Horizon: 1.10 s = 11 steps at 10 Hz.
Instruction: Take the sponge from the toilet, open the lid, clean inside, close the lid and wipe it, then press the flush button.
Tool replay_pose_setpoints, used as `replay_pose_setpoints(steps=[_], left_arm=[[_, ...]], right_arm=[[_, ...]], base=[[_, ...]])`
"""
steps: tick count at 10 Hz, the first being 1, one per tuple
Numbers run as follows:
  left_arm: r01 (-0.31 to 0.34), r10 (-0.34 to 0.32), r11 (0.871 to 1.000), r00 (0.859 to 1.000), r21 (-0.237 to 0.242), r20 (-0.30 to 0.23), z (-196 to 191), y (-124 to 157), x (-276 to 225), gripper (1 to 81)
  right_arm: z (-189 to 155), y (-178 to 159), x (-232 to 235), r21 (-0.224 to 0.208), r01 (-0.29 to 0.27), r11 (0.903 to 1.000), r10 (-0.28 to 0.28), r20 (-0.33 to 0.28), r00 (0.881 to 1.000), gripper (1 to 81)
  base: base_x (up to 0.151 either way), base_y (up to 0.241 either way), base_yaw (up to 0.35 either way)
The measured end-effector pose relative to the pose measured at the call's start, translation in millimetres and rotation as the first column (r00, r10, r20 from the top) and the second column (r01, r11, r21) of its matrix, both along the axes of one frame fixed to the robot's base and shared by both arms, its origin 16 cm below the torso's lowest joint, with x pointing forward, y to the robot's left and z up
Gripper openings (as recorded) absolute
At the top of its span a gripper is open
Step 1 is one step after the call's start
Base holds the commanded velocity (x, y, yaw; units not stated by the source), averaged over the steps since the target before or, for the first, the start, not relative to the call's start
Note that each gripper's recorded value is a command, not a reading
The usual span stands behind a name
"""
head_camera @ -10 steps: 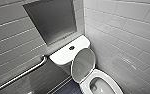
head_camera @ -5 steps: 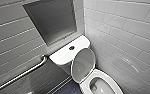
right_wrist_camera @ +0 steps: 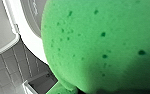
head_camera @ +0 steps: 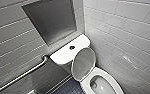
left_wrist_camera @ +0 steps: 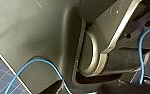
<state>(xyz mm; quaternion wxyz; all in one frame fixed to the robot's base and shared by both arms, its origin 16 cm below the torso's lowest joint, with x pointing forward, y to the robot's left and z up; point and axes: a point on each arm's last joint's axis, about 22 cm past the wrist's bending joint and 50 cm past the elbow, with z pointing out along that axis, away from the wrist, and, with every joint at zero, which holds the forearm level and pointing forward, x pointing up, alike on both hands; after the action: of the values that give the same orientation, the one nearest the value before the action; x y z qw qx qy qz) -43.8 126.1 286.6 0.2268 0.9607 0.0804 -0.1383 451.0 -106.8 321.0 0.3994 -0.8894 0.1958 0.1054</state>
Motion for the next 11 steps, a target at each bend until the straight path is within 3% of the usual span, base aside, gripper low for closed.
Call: replay_pose_setpoints(steps=[2,5,7,9,11], left_arm=[[0.000,0.000,1.000,1.000,0.001,-0.026,22.4,0.5,-15.5,81.1],[0.005,-0.006,1.000,0.999,-0.004,-0.040,37.4,0.1,-22.9,81.1],[0.046,-0.047,0.998,0.999,-0.034,-0.013,32.7,-2.8,-5.9,81.1],[0.086,-0.084,0.994,0.996,-0.064,0.027,24.5,-5.3,20.5,81.1],[0.089,-0.086,0.993,0.996,-0.072,0.032,25.5,-4.1,23.8,81.1]], right_arm=[[0.1,13.4,-18.1,-0.003,-0.022,0.9998,0.022,-0.028,0.999,1.0],[-1.5,-1.2,-34.9,-0.037,-0.031,0.9989,0.029,-0.052,0.998,1.0],[5.0,-43.6,-51.2,-0.090,0.008,0.9959,-0.013,-0.053,0.999,1.0],[8.6,-115.1,-81.1,-0.187,0.042,0.9815,-0.056,-0.071,0.996,1.0],[9.8,-117.1,-104.2,-0.188,0.044,0.9812,-0.063,-0.096,0.993,1.0]], base=[[0.000,0.000,0.000],[0.000,0.000,0.000],[0.000,0.000,0.000],[0.000,0.000,0.000],[0.000,0.000,0.000]])
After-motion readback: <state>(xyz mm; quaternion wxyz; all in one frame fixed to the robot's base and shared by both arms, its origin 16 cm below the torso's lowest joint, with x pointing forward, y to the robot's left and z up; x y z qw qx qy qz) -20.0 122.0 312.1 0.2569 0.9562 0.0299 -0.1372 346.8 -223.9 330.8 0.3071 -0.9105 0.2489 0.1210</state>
